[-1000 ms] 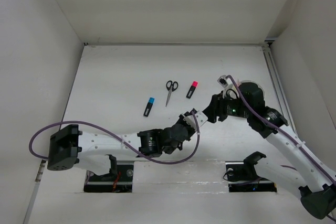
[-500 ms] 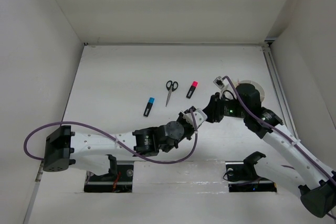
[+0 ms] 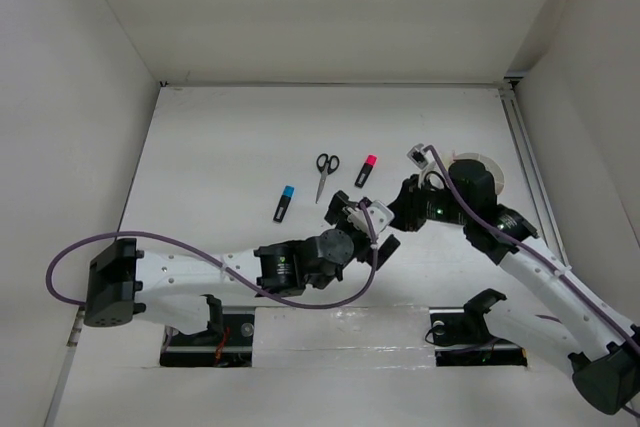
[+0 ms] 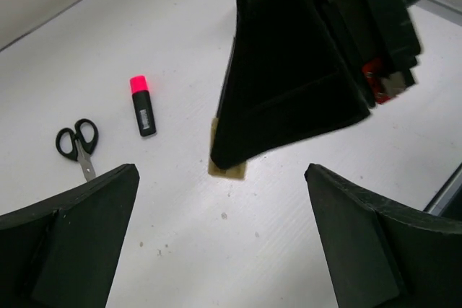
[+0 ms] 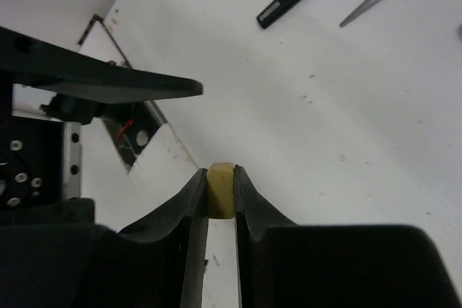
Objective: Sort the stationery into containers
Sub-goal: Place the stationery in the storage box.
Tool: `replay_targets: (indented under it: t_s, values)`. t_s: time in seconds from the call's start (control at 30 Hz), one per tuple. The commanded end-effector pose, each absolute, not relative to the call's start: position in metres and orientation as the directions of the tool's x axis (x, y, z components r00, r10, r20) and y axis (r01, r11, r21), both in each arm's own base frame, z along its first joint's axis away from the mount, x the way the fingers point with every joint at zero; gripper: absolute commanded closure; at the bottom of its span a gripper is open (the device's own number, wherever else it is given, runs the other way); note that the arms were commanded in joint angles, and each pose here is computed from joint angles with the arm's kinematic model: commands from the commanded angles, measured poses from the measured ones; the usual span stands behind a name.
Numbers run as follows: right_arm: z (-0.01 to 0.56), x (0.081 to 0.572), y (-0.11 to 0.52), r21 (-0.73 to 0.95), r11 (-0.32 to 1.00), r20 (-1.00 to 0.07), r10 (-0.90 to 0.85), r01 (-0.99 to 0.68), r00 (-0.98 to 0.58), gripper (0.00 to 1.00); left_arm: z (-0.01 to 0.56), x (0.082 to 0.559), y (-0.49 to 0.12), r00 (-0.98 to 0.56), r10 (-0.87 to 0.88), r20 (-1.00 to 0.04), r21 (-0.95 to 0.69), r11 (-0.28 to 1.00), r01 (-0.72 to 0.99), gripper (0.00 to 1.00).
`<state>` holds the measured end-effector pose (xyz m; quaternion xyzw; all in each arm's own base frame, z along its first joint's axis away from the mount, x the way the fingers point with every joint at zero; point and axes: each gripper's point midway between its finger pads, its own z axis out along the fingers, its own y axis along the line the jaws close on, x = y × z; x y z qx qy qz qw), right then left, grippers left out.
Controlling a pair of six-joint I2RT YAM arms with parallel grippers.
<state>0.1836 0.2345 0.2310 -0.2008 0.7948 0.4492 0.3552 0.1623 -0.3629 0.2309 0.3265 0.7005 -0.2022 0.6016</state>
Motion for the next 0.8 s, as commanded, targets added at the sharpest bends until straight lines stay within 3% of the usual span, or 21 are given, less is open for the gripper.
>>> replay_targets:
  t_s: [0.0,0.1,0.3,0.47,0.77]
  values:
    - [0.254,0.222,0.223,0.422,0.605,-0.853,0.011,-0.675,-0.523,1.0,0.252,0.165,-0.365,-0.098,0.14,-0.985,0.038,0.739,0.673,0.0]
    - [0.253,0.263,0.188,0.297,0.728,-0.891,-0.02,-0.617,-0.453,1.0,0.256,0.156,-0.359,-0.167,0.091,-0.982,-0.049,0.727,0.685,0.0]
    - [0.276,0.32,0.124,0.168,0.799,-0.948,-0.03,-0.578,-0.317,1.0,0.258,0.149,-0.335,-0.375,-0.038,-0.926,-0.261,0.783,0.564,0.0]
    - [0.293,0.356,0.06,0.026,0.906,-0.967,-0.085,-0.422,-0.242,1.0,0.252,0.145,-0.306,-0.472,-0.043,-0.881,-0.288,0.839,0.461,0.0]
    - [0.287,0.369,-0.016,-0.15,0.958,-0.936,-0.217,-0.246,-0.276,1.0,0.224,0.147,-0.277,-0.526,-0.078,-0.847,-0.327,0.856,0.4,0.0]
